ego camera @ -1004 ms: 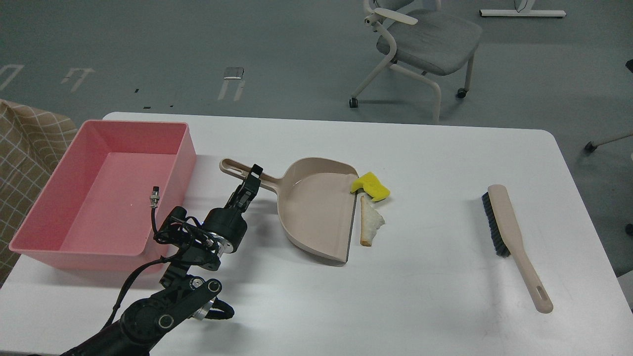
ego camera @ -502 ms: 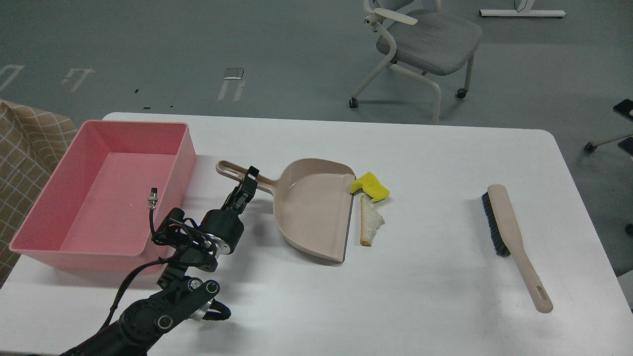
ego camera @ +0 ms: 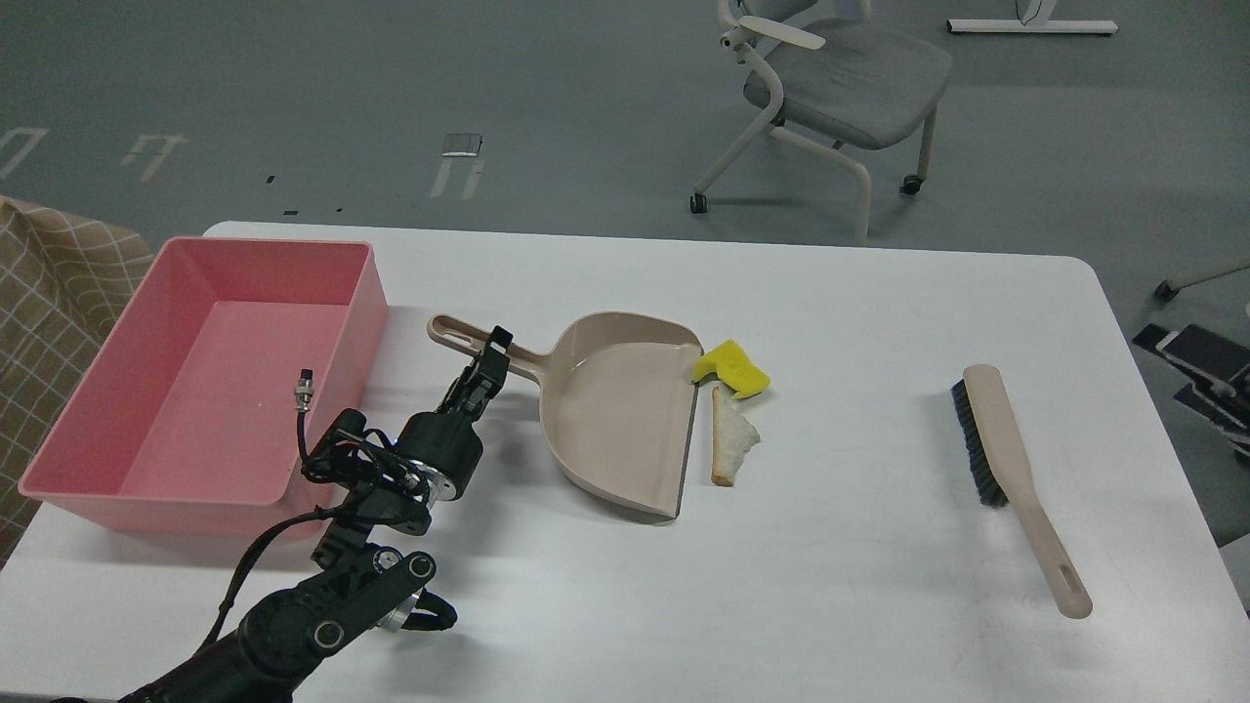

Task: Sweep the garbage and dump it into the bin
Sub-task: 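Lower the right gripper toward the wooden brush handle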

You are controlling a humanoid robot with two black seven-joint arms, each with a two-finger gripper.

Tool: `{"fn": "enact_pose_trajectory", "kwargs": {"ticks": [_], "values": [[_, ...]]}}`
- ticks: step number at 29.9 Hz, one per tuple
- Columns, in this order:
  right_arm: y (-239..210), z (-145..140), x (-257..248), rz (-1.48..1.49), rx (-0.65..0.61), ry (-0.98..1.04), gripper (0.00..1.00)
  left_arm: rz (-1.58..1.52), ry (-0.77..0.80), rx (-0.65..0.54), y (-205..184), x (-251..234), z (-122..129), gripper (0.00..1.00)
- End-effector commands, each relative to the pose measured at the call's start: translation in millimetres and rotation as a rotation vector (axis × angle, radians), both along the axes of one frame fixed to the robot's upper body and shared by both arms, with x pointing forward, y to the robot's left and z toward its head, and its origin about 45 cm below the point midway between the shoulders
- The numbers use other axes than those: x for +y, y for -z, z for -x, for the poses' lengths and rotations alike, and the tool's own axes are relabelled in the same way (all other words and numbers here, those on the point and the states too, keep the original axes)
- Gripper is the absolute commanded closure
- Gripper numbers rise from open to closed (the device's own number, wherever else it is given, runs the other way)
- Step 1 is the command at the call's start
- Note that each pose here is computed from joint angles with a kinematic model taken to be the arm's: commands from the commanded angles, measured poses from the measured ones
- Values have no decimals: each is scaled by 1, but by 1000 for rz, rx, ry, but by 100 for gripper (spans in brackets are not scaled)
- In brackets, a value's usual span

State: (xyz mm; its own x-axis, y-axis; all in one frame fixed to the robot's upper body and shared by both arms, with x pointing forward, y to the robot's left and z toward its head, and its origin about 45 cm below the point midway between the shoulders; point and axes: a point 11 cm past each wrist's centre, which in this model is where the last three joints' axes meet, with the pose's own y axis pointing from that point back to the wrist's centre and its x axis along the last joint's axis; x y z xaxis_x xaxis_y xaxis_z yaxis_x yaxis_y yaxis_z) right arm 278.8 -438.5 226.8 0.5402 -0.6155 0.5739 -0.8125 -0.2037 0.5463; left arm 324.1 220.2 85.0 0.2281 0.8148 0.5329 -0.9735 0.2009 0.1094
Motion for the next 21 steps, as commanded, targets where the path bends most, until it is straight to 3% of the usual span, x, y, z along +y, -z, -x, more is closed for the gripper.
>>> {"fn": "enact_pose_trajectory", "kwargs": {"ticks": [1,21], "values": [[20,12,4,79,70,-44,9,-1,2,-5,-2,-1,-2,73],[36,8,27,219,114,-188,10,-1,2,-5,-2,-1,-2,73]]}}
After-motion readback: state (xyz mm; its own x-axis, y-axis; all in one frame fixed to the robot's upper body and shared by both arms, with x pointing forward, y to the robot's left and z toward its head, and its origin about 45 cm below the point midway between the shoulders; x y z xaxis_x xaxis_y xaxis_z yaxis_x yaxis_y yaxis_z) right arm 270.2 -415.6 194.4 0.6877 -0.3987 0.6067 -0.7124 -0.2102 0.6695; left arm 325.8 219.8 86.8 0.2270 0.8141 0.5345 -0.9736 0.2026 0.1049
